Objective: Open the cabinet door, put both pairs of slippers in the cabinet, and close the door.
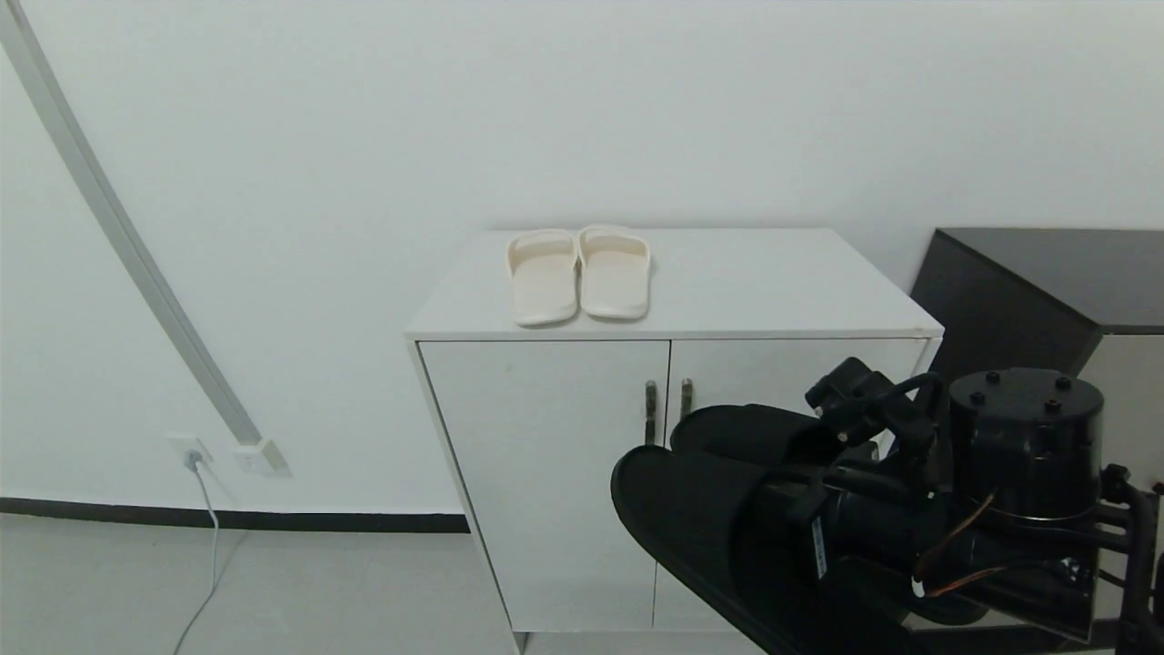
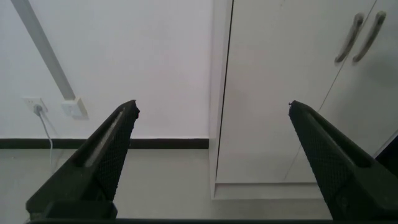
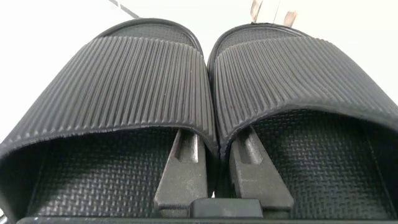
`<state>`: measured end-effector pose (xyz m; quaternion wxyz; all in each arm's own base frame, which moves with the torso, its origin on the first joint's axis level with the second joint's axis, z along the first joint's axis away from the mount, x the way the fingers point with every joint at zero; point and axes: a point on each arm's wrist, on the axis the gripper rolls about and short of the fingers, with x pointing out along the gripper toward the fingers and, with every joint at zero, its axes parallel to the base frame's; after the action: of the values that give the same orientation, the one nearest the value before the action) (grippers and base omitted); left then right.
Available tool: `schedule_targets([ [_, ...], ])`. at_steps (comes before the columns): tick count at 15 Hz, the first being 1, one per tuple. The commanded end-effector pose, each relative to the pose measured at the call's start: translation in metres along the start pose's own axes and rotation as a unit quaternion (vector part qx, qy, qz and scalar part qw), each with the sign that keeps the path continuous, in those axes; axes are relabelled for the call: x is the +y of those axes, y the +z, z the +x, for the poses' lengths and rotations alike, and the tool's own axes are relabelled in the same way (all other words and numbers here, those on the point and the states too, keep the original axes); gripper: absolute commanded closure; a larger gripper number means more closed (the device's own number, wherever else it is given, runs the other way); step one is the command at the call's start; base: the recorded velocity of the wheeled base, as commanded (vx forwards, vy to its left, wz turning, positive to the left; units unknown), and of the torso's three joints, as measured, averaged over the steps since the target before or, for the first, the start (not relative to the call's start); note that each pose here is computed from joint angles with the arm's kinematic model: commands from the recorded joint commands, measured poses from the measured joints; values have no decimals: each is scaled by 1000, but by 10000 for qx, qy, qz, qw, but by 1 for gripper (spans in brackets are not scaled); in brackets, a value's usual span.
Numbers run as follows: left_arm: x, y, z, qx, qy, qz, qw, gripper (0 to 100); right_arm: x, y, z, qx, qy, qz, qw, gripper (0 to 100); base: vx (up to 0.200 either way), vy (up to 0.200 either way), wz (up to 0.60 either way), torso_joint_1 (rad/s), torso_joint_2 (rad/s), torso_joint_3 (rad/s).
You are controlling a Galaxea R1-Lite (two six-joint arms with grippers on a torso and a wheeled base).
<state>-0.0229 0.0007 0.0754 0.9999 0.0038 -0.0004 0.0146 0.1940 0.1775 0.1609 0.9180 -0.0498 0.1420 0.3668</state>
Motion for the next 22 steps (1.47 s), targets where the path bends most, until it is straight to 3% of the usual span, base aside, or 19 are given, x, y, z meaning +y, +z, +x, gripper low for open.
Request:
schedule_targets([
  [1,0,0,0,4,8,0,10000,0,1,-11,3,170,36,-121,9998,100,0,0,0,-203,515,315],
  [3,0,0,0,4,15,-7,10000,0,1,-20,4,201,44,-127,9997,100,0,0,0,-190,513,322],
  [6,0,0,0,4,-8,-7,10000,0,1,-15,0,-313,10,-153,9994,100,0,0,0,-172,494,320],
  [11,0,0,0,4,0,16,10000,0,1,-22,5,-167,27,-118,9998,100,0,0,0,-145,471,327],
  [13,0,1,0,-19,-7,199,9998,0,2,-23,8,-137,57,-141,9998,100,0,0,0,-119,456,347],
  [15,0,2,0,-42,-5,513,9987,0,4,-24,9,-121,78,-150,9998,100,0,0,0,-93,454,356],
  [16,0,35,-9,-675,59,661,9955,0,3,-25,8,-106,64,-122,9998,100,0,0,0,-76,447,369],
  [17,0,35,-9,-675,59,661,9955,0,3,-25,8,-106,64,-122,9998,100,0,0,0,-41,452,383],
  [18,0,83,0,-457,-230,592,9969,0,3,-26,7,-91,57,-127,9999,100,0,0,0,-32,427,388],
  [19,-2,93,15,-131,-661,461,9967,0,3,-27,7,-68,64,-144,9999,100,0,0,0,-32,447,413],
  [20,-4,99,28,79,-1075,291,9937,0,3,-28,7,-68,64,-144,9999,100,0,0,0,-22,417,413],
  [21,-6,101,35,177,-1291,226,9912,0,3,-28,6,-68,48,-152,9998,100,0,0,0,-2,237,242],
  [22,-9,109,59,313,-1805,60,9831,0,3,-26,4,-160,40,-153,9997,100,0,0,0,2,149,134],
])
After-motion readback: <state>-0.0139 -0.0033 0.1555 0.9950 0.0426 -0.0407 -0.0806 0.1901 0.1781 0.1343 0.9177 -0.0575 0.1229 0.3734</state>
